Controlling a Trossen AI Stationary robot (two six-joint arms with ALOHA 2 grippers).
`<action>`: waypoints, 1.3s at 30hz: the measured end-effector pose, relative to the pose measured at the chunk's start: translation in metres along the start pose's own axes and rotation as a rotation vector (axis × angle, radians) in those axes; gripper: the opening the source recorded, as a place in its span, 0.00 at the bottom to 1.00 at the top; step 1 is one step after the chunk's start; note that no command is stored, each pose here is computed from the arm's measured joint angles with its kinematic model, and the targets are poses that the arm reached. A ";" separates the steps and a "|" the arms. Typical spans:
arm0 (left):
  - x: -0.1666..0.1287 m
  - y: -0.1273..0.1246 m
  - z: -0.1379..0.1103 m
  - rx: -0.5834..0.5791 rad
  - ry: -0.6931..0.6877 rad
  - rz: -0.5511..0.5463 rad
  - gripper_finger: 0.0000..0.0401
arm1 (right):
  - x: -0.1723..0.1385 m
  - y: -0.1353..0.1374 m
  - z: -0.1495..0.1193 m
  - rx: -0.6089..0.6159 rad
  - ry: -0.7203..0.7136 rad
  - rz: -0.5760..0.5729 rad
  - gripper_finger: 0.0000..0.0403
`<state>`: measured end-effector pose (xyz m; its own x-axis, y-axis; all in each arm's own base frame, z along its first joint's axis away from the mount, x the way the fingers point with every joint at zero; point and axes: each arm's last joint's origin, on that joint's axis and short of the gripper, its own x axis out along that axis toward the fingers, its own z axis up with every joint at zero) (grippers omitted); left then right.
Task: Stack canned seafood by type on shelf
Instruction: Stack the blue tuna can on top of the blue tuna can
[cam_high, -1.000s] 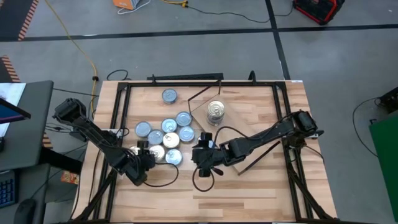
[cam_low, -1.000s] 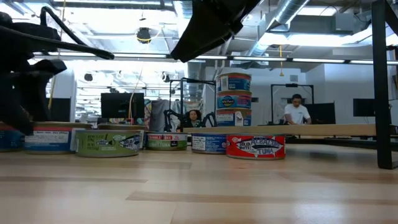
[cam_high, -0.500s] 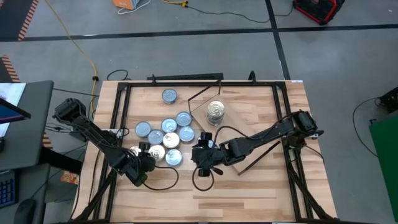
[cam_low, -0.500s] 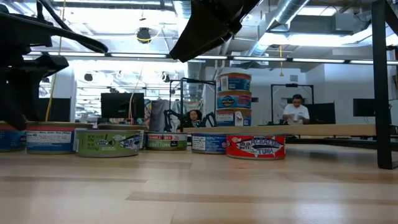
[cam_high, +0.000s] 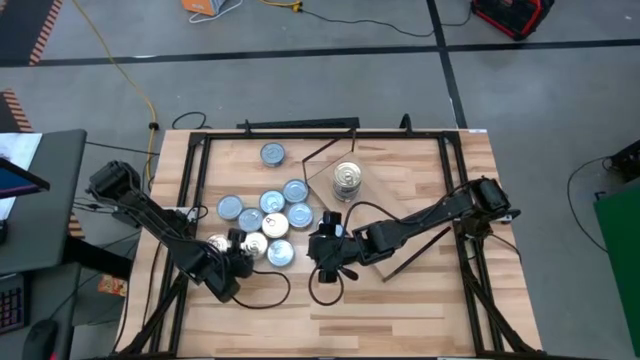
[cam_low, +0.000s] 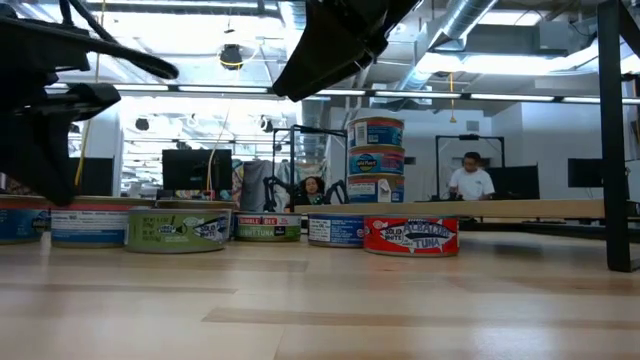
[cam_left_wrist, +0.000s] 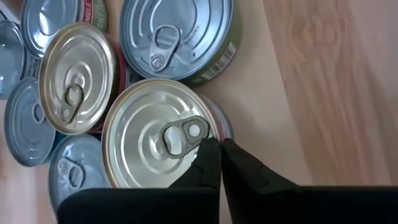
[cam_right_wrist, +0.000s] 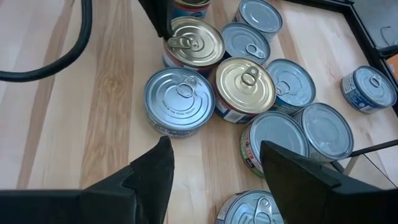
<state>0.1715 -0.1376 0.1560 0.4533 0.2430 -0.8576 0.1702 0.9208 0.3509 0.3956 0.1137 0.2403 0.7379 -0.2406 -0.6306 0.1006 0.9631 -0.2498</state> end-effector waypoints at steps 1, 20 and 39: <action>0.000 0.000 0.000 -0.010 0.000 -0.002 0.00 | 0.000 0.000 0.000 0.000 0.000 0.000 0.67; -0.017 -0.015 0.007 -0.029 -0.034 -0.105 0.00 | 0.000 0.000 0.000 0.004 0.000 0.000 0.67; -0.023 -0.025 0.002 0.087 -0.037 -0.161 0.00 | 0.000 0.000 0.000 0.005 0.000 0.000 0.67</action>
<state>0.1589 -0.1668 0.1681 0.4458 0.0812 -0.8914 0.3176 0.9167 0.2424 0.3956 0.1137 0.2403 0.7378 -0.2406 -0.6306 0.1041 0.9637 -0.2459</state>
